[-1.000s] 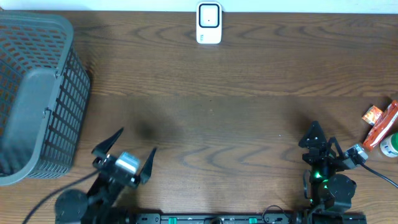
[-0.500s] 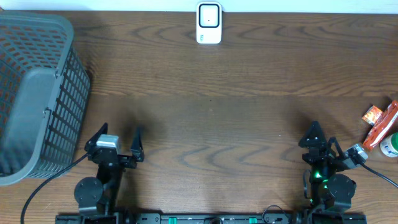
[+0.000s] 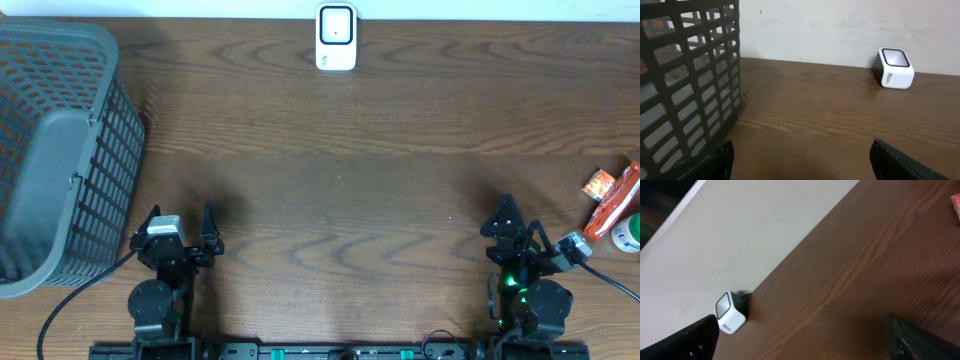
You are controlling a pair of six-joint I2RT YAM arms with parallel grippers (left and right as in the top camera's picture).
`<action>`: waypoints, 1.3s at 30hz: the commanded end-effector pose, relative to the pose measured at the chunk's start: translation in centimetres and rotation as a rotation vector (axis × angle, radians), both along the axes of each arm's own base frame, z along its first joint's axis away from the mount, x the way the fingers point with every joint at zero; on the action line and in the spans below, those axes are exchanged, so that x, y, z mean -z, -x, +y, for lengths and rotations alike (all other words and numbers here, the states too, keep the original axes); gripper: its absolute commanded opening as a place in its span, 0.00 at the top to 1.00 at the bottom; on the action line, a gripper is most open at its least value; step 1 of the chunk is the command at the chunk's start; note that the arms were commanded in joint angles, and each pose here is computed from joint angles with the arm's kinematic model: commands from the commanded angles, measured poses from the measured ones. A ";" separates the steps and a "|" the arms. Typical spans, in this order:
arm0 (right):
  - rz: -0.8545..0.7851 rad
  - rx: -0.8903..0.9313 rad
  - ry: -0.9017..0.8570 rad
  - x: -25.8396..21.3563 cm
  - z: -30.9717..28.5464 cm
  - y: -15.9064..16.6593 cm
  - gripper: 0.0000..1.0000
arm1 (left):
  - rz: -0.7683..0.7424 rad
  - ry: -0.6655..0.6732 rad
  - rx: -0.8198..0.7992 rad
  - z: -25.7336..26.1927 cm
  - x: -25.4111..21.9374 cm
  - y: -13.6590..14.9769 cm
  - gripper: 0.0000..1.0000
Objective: Scan the item barcode
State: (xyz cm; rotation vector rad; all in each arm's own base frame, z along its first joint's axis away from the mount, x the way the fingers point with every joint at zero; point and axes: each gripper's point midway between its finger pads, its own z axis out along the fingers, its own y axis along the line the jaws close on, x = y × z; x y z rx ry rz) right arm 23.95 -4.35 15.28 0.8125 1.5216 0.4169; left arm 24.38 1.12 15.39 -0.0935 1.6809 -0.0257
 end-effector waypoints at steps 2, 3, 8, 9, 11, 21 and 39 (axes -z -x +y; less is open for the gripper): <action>0.004 0.015 -0.002 0.2 -0.3 0.0 0.01 | 0.036 -0.009 -0.013 0.2 1.6 0.0 0.13; 0.004 0.015 -0.002 0.2 -0.3 0.0 0.01 | 0.036 -0.009 -0.014 0.2 1.6 0.0 0.13; 0.004 0.015 -0.002 0.2 -0.3 0.0 0.01 | 0.039 -0.009 -0.015 0.3 1.6 0.0 0.13; 0.004 0.015 -0.002 0.2 -0.3 0.0 0.01 | 0.039 -0.009 -0.015 0.3 1.6 0.0 0.13; 0.004 0.015 -0.002 0.2 -0.3 0.0 0.01 | 0.039 -0.009 -0.015 0.3 1.6 0.0 0.13; -0.028 0.015 0.001 -0.5 -0.3 0.1 0.01 | 0.039 -0.009 -0.015 0.3 1.6 0.0 0.13; 0.092 -0.179 0.679 -0.2 1.6 -0.2 0.01 | 0.039 -0.009 -0.015 0.3 1.6 0.0 0.13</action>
